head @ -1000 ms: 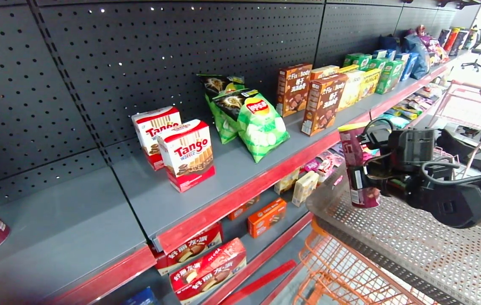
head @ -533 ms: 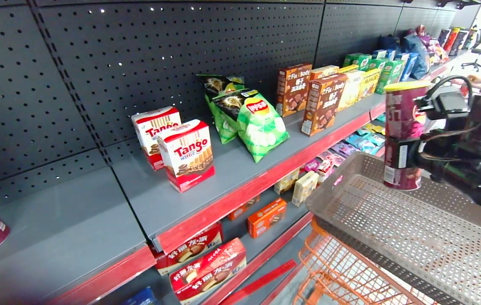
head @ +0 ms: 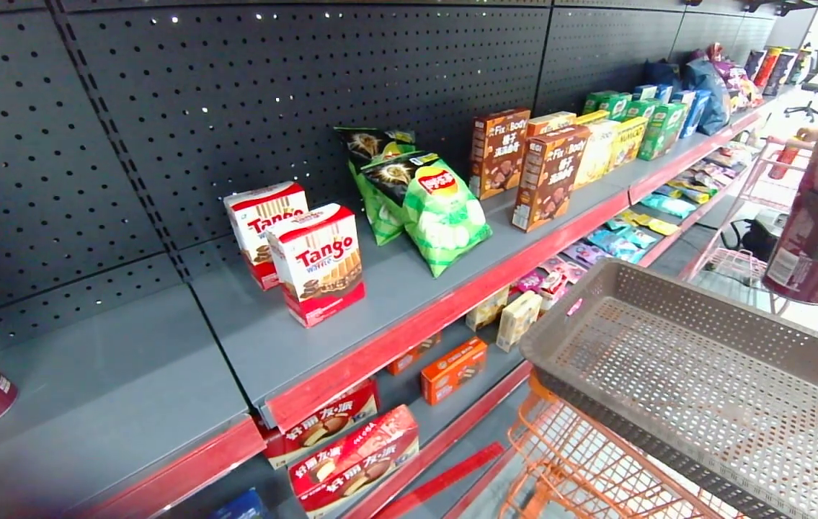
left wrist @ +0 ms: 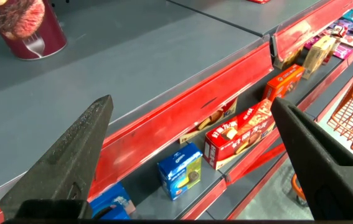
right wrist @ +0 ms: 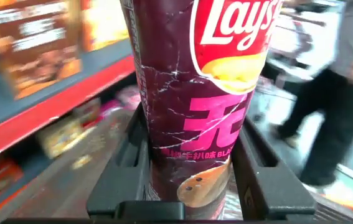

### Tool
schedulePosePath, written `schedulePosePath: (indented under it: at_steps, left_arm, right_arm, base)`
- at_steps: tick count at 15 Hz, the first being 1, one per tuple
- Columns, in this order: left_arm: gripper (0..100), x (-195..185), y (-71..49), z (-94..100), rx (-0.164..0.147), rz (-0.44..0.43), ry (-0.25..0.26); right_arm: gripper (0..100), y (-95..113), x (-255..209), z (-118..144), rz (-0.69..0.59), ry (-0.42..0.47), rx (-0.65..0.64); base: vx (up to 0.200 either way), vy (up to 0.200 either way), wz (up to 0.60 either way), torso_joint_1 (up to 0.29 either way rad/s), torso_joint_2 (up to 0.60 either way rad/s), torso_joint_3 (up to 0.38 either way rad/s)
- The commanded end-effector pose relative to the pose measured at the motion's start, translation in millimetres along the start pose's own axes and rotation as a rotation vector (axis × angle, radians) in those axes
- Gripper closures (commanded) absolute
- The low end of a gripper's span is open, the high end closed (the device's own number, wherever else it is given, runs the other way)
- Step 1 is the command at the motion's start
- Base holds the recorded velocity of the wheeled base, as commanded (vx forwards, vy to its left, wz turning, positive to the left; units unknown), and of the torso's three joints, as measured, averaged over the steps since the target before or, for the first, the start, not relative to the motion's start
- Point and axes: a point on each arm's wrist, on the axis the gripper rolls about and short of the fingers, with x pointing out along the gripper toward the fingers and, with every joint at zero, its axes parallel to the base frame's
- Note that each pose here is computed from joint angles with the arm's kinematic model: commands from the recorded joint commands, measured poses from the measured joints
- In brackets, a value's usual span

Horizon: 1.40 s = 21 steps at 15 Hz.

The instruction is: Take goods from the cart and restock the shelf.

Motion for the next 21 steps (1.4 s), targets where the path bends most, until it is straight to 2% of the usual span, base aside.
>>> schedulePosePath:
  at_steps: [1,5,6,10,15,21]
  left_arm:
    - [0,0,0.0,-0.1,0.001,-0.001,0.0]
    - [0,0,0.0,-0.5,-0.001,-0.001,0.002]
    - [0,0,0.0,-0.5,0.001,0.001,0.002]
    - [0,0,0.0,-0.1,-0.001,0.001,0.0]
    - [0,0,0.0,-0.1,-0.001,0.001,0.0]
    - [0,0,0.0,-0.1,0.001,0.001,0.0]
  right_arm:
    - [100,-15,-8,8,-0.046,-0.037,0.021]
    - [100,-18,-9,4,-0.062,-0.029,0.034]
    - [100,-25,-10,-7,-0.096,-0.002,0.014]
    - [100,-44,-24,-19,-0.195,-0.003,-0.037]
    - [100,-49,-53,-36,-0.179,0.031,-0.111]
    - [100,-55,-70,-30,-0.141,-0.019,-0.1]
  base:
    - [0.0,0.0,0.0,0.0,0.0,0.0]
    - [0.0,0.0,0.0,0.0,0.0,0.0]
    - [0.0,0.0,0.0,0.0,0.0,0.0]
    - [0.0,0.0,0.0,0.0,0.0,0.0]
    - [0.0,0.0,0.0,0.0,0.0,0.0]
    - [0.0,0.0,0.0,0.0,0.0,0.0]
